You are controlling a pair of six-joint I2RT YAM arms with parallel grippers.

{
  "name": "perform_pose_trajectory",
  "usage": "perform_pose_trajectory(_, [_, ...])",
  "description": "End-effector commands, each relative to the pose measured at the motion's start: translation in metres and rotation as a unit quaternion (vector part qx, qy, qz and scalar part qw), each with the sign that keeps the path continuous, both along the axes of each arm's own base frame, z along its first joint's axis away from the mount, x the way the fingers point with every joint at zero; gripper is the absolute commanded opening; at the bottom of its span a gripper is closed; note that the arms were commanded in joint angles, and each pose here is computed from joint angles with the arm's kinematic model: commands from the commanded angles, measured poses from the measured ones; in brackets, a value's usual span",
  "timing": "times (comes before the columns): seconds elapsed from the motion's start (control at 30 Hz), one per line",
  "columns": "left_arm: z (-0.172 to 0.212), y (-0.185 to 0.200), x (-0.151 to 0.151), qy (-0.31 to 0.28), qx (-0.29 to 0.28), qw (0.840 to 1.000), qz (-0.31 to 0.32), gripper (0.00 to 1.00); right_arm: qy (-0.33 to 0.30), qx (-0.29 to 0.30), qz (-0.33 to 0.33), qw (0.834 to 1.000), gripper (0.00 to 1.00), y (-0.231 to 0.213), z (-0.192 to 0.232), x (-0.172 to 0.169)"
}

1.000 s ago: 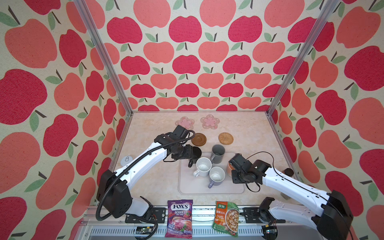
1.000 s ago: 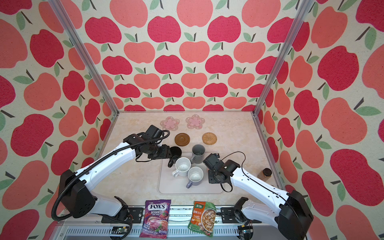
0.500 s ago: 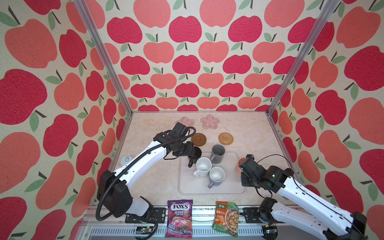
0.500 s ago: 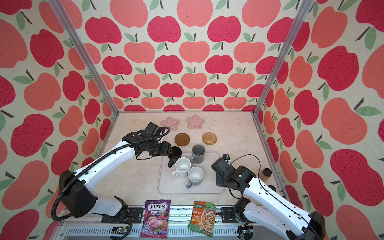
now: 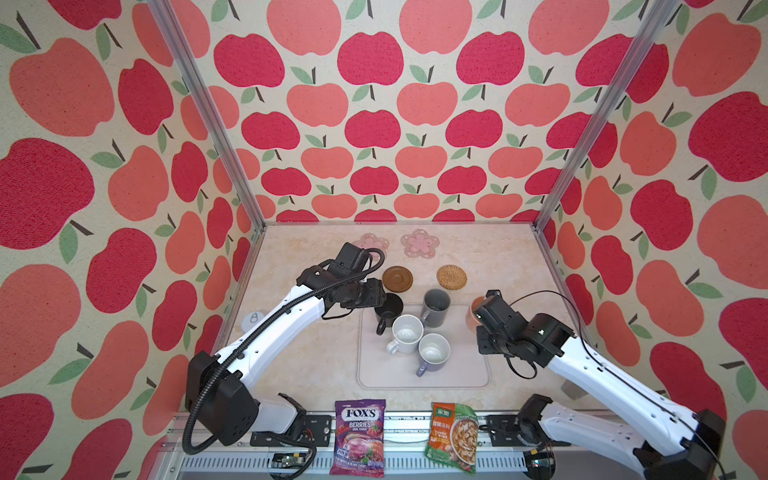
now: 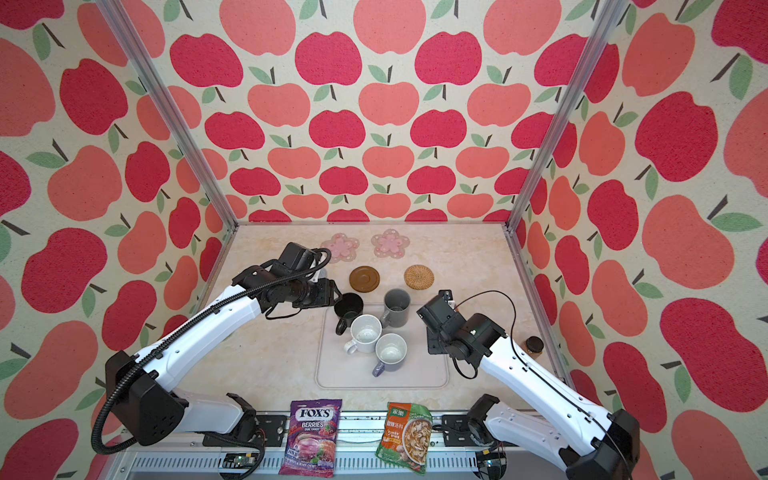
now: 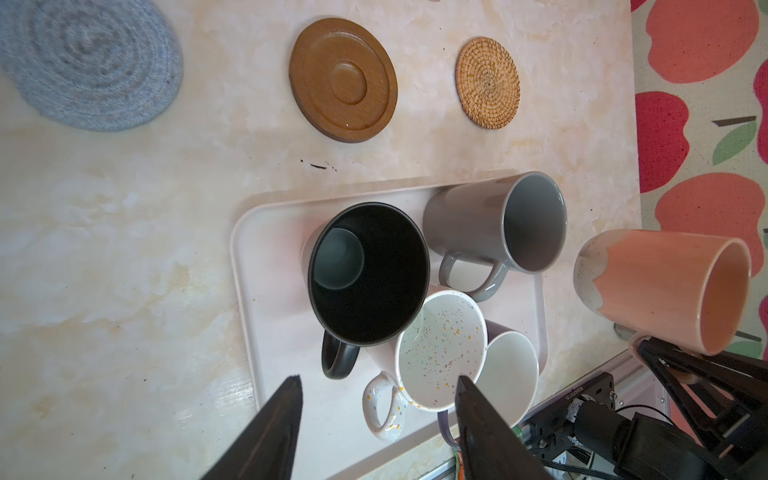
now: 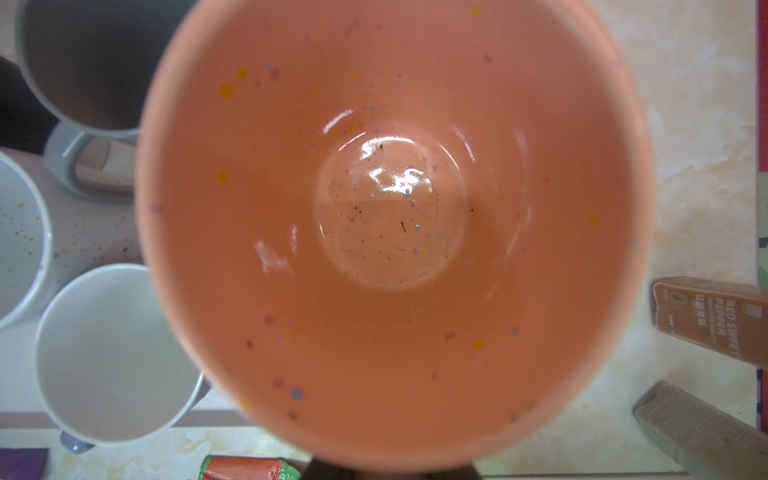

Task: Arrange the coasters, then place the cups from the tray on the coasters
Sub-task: 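Carry the pink mug with right gripper toward the pink flower coasters while left gripper withdraws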

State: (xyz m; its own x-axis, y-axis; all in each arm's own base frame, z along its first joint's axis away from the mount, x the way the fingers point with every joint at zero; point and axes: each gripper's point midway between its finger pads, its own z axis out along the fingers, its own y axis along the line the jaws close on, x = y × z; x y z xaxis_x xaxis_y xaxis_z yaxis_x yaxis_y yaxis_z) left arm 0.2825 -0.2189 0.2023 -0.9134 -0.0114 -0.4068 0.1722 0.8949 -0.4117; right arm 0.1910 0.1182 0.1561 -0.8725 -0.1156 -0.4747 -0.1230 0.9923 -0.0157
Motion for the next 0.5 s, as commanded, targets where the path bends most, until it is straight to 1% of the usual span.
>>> perform_pose_trajectory(0.0, [0.016,0.008,0.007,-0.019,-0.003,1.000,0.023,0.61,-0.078,0.027,0.020,0.996,0.00,0.016,0.042,0.042])
perform_pose_trajectory(0.13, [0.020,0.013,0.015,-0.024,-0.006,0.999,0.040,0.61,-0.084,0.025,0.028,0.996,0.00,0.022,0.053,0.068])
perform_pose_trajectory(0.27, [0.024,0.015,0.028,-0.026,-0.025,0.998,0.053,0.61,-0.093,0.042,0.034,0.994,0.00,0.034,0.060,0.097])
perform_pose_trajectory(0.37, [0.024,0.017,0.040,-0.022,-0.024,0.998,0.060,0.61,-0.098,0.056,0.039,0.993,0.00,0.043,0.064,0.119])
perform_pose_trajectory(0.47, [0.023,0.017,0.050,-0.012,-0.022,0.998,0.060,0.61,-0.104,0.057,0.047,0.992,0.00,0.050,0.067,0.142])
